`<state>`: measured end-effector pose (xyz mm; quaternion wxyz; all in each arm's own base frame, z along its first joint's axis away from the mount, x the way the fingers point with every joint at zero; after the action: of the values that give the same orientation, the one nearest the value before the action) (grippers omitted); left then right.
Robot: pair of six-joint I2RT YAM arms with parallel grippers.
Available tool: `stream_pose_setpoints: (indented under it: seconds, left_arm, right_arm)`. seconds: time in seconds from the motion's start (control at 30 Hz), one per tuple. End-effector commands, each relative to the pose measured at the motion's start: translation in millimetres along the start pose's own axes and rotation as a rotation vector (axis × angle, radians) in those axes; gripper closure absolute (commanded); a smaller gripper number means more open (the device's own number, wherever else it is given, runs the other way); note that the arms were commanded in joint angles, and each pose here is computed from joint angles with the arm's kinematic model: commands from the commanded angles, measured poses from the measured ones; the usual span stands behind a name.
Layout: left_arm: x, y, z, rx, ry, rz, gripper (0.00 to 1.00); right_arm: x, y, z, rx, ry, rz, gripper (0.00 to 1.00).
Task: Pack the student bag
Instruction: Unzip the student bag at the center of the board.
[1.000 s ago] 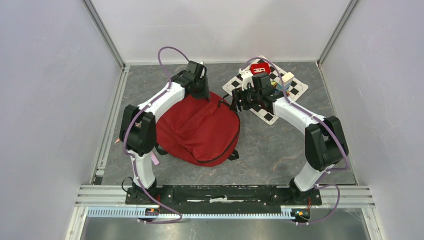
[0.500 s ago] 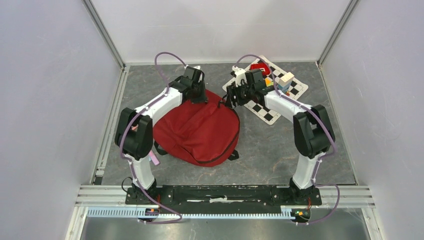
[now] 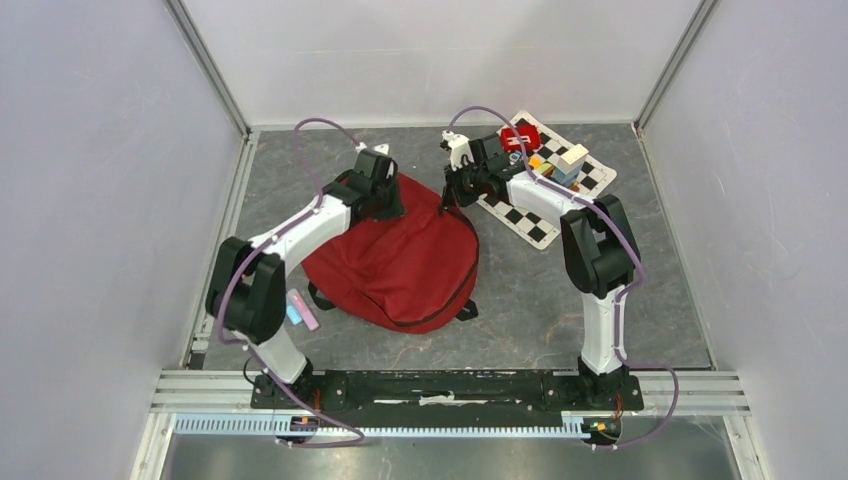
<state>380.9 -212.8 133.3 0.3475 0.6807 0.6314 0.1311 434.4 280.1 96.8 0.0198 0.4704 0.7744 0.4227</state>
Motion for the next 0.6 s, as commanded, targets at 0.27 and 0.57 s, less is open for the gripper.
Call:
stream_pose_setpoints:
  seconds: [0.27, 0.57]
  left_arm:
    - [35.6, -25.6, -70.6, -0.128, 0.108, -0.039, 0.98]
    - [60.1, -65.3, -126.7, -0.129, 0.171, -0.077, 0.98]
  right_arm:
    - [-20.8, 21.0, -20.0, -0.082, -0.162, -0.048, 1.0]
    - [-29.6, 22.4, -22.2, -0.087, -0.215, -0.063, 1.0]
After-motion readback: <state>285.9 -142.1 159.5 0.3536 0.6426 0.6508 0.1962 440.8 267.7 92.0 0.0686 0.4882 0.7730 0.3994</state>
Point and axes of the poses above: each gripper's point midway between its finger pads, its own z axis out along the fingers, its own x axis along the line the jaws close on, y = z × x, the point moved 2 cm from there along -z, back along the fingers, and after that the axes turned 8 degrees about z, right-handed, at the moved point
